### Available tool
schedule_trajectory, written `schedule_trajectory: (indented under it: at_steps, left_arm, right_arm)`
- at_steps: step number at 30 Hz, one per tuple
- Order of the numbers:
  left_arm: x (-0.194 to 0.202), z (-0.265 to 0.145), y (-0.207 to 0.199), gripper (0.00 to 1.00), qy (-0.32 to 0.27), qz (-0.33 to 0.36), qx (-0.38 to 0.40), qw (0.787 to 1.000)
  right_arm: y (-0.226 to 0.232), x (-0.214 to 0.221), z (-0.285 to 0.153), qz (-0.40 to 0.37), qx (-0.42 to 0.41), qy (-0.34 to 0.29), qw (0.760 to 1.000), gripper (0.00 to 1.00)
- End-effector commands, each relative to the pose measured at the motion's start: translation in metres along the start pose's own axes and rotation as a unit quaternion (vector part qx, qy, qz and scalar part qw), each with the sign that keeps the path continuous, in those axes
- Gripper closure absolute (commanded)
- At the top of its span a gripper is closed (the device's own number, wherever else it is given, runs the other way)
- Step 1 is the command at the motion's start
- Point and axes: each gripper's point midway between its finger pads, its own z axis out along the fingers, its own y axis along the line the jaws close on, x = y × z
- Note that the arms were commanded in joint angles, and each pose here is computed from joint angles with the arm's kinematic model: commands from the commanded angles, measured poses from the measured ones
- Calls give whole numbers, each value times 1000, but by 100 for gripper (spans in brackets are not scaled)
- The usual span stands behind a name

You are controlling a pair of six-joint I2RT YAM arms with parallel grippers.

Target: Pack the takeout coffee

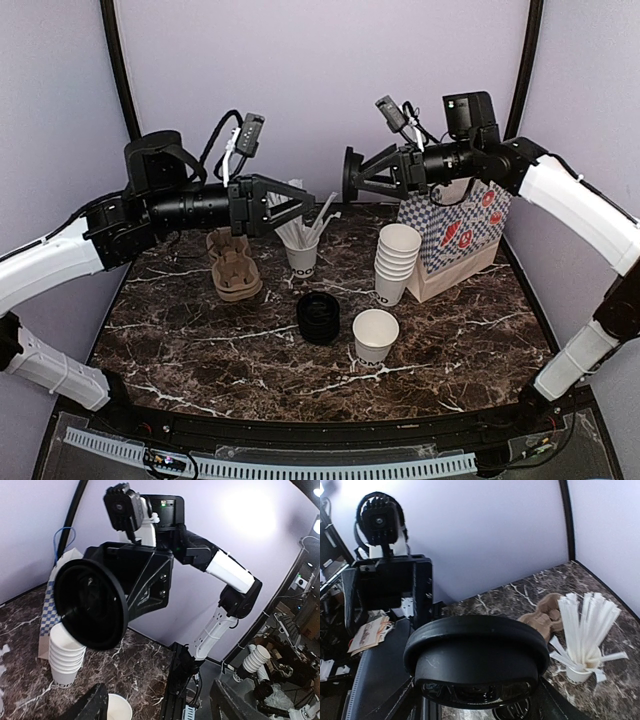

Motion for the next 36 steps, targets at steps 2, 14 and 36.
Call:
schedule_trajectory:
  at_steps: [2, 14, 36]
  left_arm:
    - [11, -42, 18, 25, -1, 27, -105, 994]
    - [28, -53, 62, 24, 12, 22, -206, 978]
    - [58, -46, 74, 24, 38, -6, -202, 979]
  right_arm:
    - [-7, 30, -32, -99, 96, 81, 987, 30]
    - [-17, 178, -37, -130, 92, 386, 909, 35]
    - [-24, 240, -10, -170, 70, 538, 823, 33]
